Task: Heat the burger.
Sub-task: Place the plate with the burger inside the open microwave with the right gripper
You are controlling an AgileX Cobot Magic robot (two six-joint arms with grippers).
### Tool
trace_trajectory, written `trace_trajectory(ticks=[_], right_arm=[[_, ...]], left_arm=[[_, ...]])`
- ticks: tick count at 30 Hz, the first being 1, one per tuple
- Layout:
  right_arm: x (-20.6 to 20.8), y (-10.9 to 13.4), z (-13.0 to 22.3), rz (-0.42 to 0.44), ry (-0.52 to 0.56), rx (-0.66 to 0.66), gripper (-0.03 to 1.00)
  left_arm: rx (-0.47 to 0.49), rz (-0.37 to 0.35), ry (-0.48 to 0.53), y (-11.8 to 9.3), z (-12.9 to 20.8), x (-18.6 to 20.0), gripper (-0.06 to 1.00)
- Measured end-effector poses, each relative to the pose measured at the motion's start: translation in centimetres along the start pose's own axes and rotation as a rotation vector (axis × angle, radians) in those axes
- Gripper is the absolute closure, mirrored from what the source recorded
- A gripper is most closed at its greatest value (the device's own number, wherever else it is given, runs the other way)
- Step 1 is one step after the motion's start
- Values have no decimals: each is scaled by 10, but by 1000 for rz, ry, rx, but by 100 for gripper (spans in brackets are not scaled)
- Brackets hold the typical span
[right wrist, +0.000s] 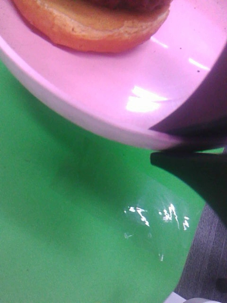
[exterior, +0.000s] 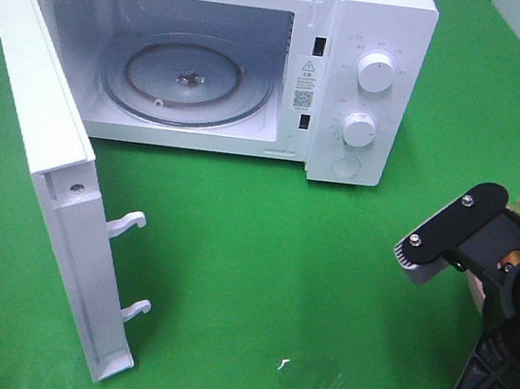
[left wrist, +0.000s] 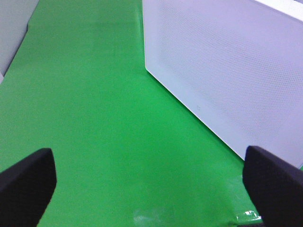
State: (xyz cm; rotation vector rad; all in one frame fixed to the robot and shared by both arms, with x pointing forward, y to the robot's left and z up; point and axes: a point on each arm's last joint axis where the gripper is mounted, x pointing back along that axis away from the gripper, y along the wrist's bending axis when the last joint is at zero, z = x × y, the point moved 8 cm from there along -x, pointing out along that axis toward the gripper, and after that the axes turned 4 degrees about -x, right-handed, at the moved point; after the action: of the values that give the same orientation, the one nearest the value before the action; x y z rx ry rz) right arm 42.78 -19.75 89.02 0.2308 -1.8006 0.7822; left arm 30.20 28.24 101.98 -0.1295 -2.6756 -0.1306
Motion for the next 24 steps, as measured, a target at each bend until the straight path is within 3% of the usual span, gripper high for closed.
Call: trace_trajectory(ticks=[8,24], right_arm=[[9,14,-2,22,-37,72,94],[11,18,-14,24,-110,218,94]], left_arm=[[0,0,0,0,0,0,-5],[0,0,0,0,0,0,-5]])
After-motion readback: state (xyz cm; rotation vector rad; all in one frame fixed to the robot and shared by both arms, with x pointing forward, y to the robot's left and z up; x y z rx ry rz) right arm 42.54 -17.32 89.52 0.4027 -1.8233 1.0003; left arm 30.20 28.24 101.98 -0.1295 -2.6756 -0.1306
